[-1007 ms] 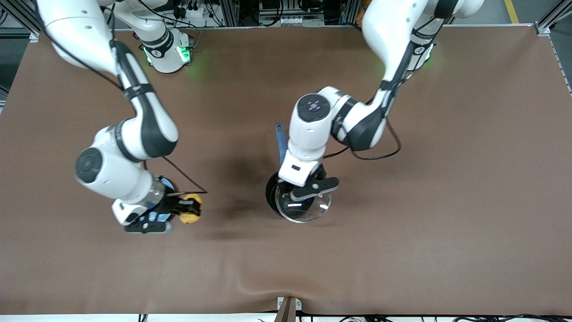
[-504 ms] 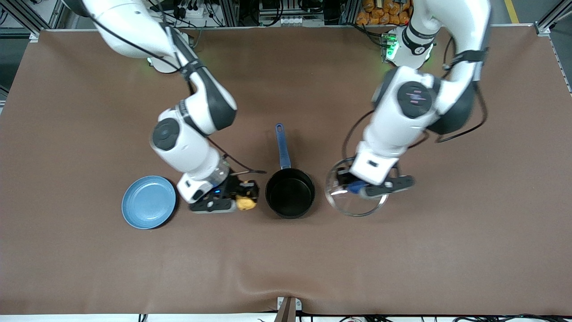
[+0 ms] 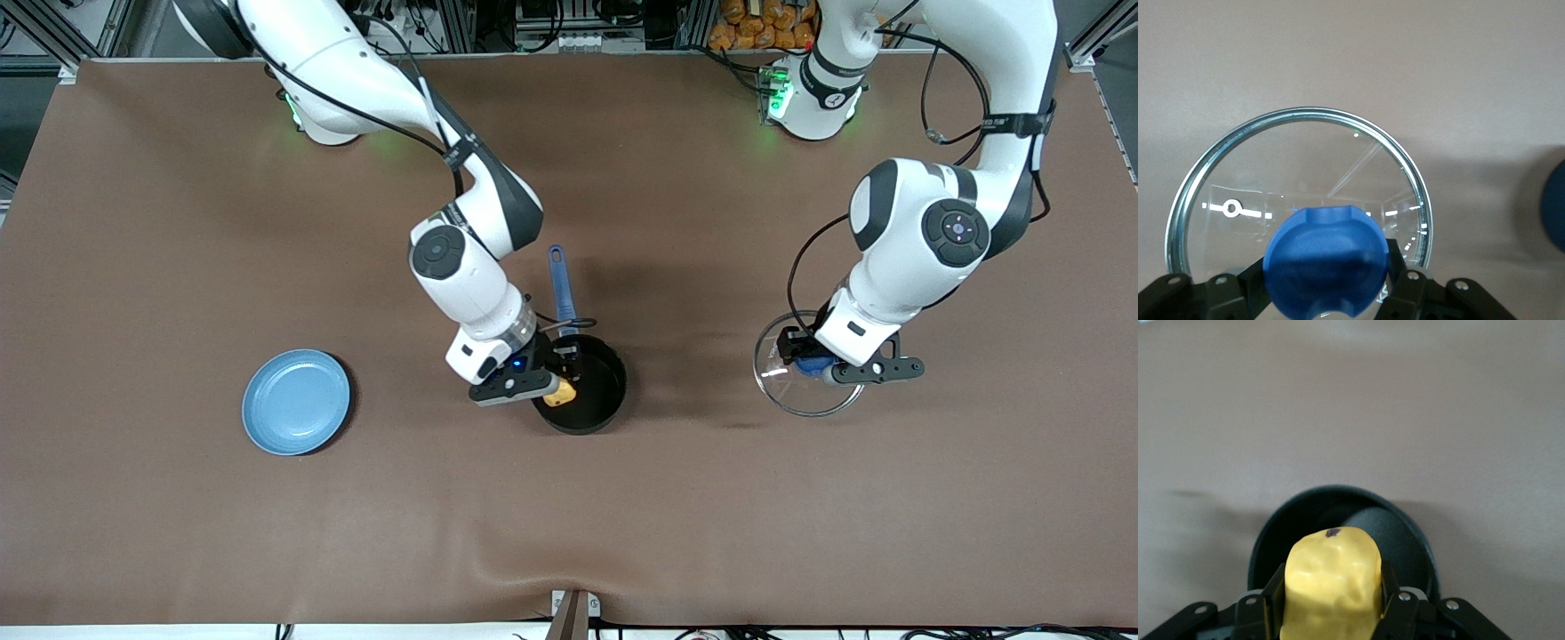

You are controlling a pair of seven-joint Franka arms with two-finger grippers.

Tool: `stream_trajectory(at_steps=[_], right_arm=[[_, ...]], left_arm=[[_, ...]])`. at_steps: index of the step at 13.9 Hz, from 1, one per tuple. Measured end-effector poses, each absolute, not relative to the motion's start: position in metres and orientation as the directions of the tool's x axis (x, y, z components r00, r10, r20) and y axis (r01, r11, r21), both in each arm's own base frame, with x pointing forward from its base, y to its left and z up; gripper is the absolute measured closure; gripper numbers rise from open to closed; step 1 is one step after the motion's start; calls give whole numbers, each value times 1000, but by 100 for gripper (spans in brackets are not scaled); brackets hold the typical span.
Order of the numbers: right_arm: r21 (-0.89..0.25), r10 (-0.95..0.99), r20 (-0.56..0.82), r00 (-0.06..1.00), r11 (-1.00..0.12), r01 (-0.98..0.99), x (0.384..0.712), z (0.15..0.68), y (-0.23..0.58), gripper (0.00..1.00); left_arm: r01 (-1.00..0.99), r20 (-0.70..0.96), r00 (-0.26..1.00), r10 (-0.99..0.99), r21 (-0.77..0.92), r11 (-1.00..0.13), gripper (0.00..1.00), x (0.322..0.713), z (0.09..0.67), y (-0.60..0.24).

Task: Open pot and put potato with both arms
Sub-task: 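Carry the potato over the pot while the left gripper moves the lid aside, then lower the potato into the pot while the left gripper lowers the lid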

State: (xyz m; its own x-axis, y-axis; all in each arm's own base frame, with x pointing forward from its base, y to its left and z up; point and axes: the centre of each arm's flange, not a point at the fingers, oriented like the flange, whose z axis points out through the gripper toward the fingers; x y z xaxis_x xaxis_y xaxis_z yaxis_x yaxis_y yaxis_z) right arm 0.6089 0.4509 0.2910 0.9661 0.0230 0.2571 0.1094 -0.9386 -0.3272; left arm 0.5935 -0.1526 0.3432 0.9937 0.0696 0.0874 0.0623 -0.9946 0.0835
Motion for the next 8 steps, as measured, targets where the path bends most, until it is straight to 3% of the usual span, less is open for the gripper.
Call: stream_trajectory(at_steps=[8], right_arm=[[-282,46,261,964,-952,121,587,216,492,43]], left_arm=[[10,93,996,13,35,-999,39,596,241,-126]])
